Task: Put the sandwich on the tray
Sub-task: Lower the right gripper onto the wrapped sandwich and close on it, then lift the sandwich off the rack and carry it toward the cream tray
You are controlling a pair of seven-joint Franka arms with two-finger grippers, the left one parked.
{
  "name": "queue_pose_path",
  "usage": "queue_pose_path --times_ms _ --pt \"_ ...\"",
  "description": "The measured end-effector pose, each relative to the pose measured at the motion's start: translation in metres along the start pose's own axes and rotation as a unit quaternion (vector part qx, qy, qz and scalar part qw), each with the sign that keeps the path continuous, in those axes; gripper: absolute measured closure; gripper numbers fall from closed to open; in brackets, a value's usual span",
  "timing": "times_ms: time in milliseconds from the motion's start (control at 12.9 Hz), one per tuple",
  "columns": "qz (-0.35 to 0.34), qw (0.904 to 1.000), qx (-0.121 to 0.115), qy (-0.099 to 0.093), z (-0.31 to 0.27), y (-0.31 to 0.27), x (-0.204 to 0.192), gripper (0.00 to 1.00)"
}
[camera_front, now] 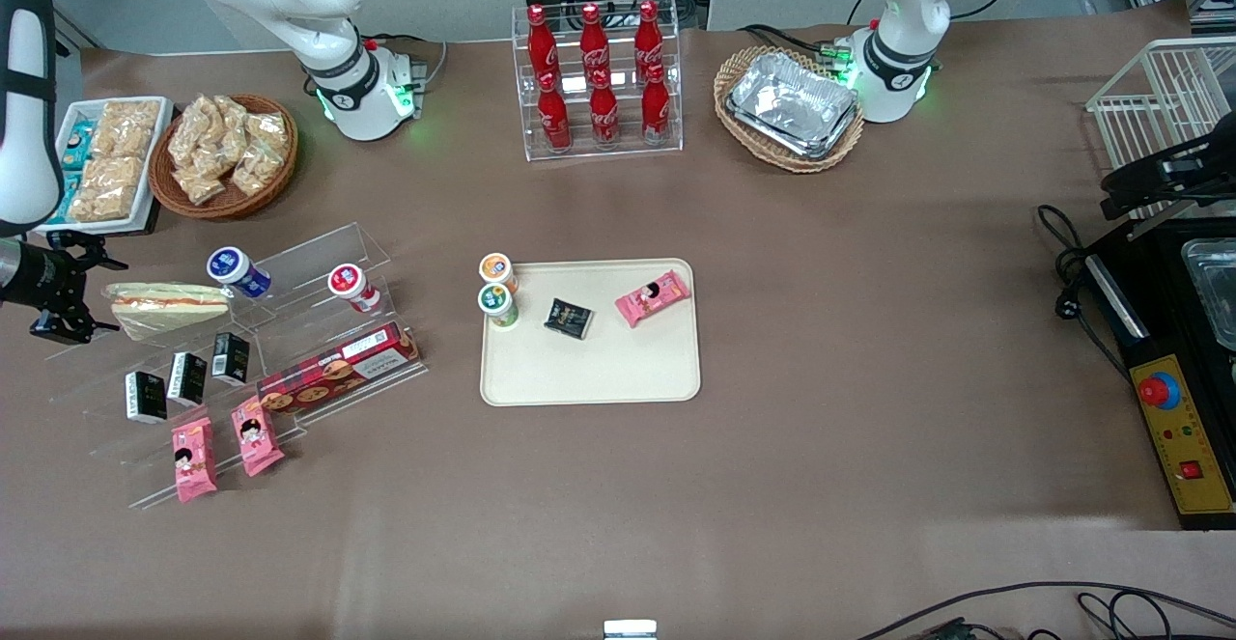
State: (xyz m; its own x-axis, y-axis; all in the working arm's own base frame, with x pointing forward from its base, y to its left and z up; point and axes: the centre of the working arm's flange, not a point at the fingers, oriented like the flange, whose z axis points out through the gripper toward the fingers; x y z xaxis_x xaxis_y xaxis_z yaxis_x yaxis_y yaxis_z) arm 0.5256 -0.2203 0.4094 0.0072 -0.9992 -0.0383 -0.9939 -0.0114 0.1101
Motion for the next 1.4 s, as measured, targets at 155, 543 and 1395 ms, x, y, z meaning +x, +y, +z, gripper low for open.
queue_pose_path --times_ms 155,543,1395 --pt "0.004 1.0 0.008 0.004 0.013 -0.001 -0.005 0.0" --pt "0.004 0.9998 0.015 0.008 0.036 0.0 -0.015 0.05" --pt "-0.041 0.9978 0.019 0.049 0.028 0.001 -0.031 0.62"
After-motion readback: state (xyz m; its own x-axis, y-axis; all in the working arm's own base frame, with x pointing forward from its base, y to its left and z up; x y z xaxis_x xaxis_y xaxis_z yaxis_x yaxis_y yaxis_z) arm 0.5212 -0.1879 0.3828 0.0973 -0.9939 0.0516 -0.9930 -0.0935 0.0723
